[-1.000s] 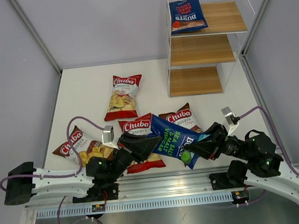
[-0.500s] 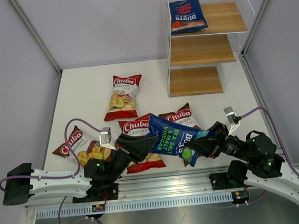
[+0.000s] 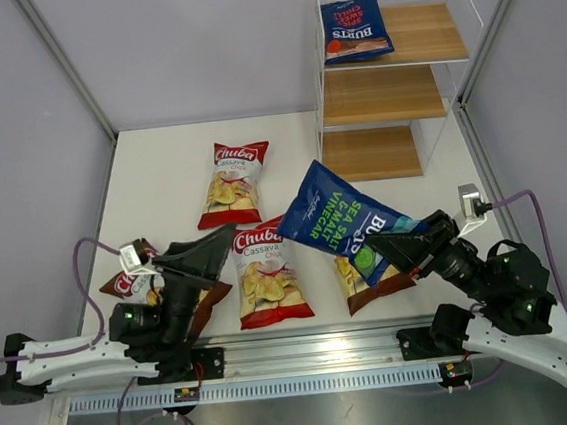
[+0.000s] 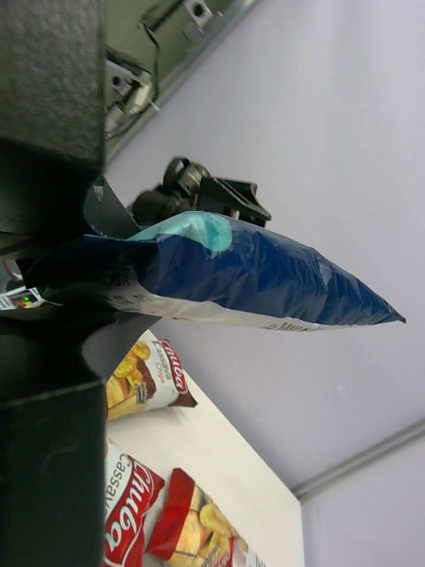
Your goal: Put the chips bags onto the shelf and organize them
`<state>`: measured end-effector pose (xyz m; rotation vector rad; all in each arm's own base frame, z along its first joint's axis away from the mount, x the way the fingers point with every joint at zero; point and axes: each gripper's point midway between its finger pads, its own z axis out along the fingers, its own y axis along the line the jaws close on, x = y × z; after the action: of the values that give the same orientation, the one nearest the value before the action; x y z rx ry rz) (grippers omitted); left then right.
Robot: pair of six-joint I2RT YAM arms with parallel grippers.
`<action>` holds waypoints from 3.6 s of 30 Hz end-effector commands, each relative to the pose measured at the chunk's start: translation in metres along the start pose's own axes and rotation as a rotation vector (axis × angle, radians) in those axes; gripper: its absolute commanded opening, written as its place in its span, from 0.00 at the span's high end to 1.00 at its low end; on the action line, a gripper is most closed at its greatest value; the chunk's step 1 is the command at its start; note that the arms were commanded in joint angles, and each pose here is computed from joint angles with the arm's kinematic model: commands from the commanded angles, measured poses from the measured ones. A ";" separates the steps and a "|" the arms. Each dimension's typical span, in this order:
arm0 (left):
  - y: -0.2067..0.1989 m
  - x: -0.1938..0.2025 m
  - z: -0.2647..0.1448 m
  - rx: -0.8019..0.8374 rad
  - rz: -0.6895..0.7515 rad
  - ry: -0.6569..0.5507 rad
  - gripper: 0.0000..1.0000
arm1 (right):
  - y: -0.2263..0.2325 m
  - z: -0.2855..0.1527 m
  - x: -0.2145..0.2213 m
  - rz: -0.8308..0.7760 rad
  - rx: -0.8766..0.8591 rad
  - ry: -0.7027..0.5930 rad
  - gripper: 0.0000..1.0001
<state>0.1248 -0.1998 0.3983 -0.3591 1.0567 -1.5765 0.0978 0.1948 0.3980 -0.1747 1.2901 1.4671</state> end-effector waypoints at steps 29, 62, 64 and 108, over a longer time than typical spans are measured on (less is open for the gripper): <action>0.113 -0.006 0.002 -0.791 0.852 0.730 0.01 | -0.106 0.124 -0.349 -0.039 0.508 -0.615 0.89; 0.120 -0.006 -0.045 -0.608 0.919 0.818 0.01 | -0.289 0.091 -0.333 0.249 0.774 -0.800 0.72; 0.120 -0.006 -0.045 -0.605 0.917 0.819 0.01 | -0.295 0.092 -0.322 0.253 0.839 -0.764 0.62; 0.124 -0.008 -0.056 -0.608 0.907 0.817 0.01 | -0.315 0.060 -0.312 0.280 1.088 -0.603 0.68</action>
<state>0.1607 -0.1569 0.2674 0.3988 1.9954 -0.4956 0.4932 -0.0089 0.4383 1.1496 1.4445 0.7647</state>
